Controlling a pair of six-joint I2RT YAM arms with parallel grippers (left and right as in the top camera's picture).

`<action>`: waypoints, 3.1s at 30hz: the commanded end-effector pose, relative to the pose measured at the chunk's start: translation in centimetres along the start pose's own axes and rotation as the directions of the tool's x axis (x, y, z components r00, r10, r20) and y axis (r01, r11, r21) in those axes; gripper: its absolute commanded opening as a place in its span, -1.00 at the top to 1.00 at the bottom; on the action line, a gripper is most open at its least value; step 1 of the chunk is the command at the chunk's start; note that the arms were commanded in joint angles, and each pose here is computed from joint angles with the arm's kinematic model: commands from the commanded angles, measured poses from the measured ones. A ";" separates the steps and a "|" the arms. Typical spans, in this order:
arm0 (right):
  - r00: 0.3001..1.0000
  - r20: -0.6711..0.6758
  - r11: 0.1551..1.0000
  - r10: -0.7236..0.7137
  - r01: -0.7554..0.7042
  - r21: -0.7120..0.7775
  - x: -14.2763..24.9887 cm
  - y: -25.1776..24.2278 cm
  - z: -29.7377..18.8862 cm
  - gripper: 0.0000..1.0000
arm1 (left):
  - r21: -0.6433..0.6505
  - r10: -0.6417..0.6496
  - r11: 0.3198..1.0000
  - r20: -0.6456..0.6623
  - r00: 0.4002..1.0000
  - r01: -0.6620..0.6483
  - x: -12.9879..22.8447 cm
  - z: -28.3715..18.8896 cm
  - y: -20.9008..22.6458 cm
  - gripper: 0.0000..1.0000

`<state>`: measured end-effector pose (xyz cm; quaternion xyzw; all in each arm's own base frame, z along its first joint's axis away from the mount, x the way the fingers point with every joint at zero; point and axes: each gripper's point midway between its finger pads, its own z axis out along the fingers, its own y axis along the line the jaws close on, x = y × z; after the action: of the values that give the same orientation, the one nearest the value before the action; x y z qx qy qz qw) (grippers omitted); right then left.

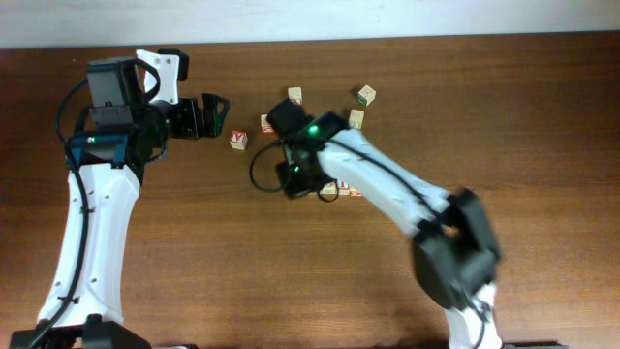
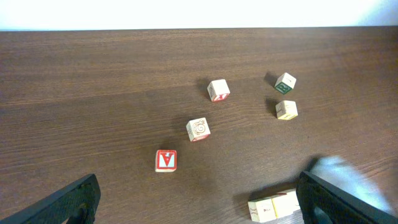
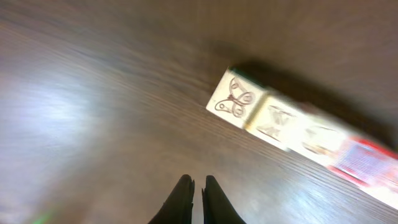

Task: Rotate 5 blocks
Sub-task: 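Nudge the row's left end blocks into line with the right gripper, then lower both grippers to the row's two ends, left at R, right at D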

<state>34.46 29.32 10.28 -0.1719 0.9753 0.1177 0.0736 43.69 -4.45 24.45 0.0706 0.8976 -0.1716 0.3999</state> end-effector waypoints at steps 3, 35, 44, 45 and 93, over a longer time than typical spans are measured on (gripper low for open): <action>0.975 0.213 0.998 0.065 -0.058 -0.038 -1.3 -6.4 -12.8 0.81 | 0.009 0.024 1.000 0.016 1.000 -0.024 -0.7 -0.2 -0.3 -0.98; 0.933 0.017 0.927 0.360 -0.355 -0.123 5.4 -16.0 4.1 0.76 | 0.031 -0.058 0.995 -0.567 0.822 0.092 16.5 11.8 -5.3 1.00; 0.929 0.035 0.927 0.369 -0.365 -0.082 5.1 -16.6 4.8 0.77 | 0.040 -0.038 0.996 -0.615 0.787 0.080 18.8 13.5 -4.8 1.00; 0.929 0.036 0.927 0.369 -0.365 -0.083 5.1 -16.6 4.8 0.77 | 0.046 -0.031 0.996 -0.616 0.788 0.075 18.9 13.6 -5.1 1.00; 0.939 0.018 0.934 0.342 -0.338 -0.119 5.1 -16.1 5.7 0.92 | 0.218 0.053 0.969 -0.650 0.758 0.119 21.2 15.2 -10.2 1.00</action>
<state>36.27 14.13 0.78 0.0063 0.9814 0.1808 0.0647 37.63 -19.29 2.01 0.1601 0.9551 -0.2433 0.0551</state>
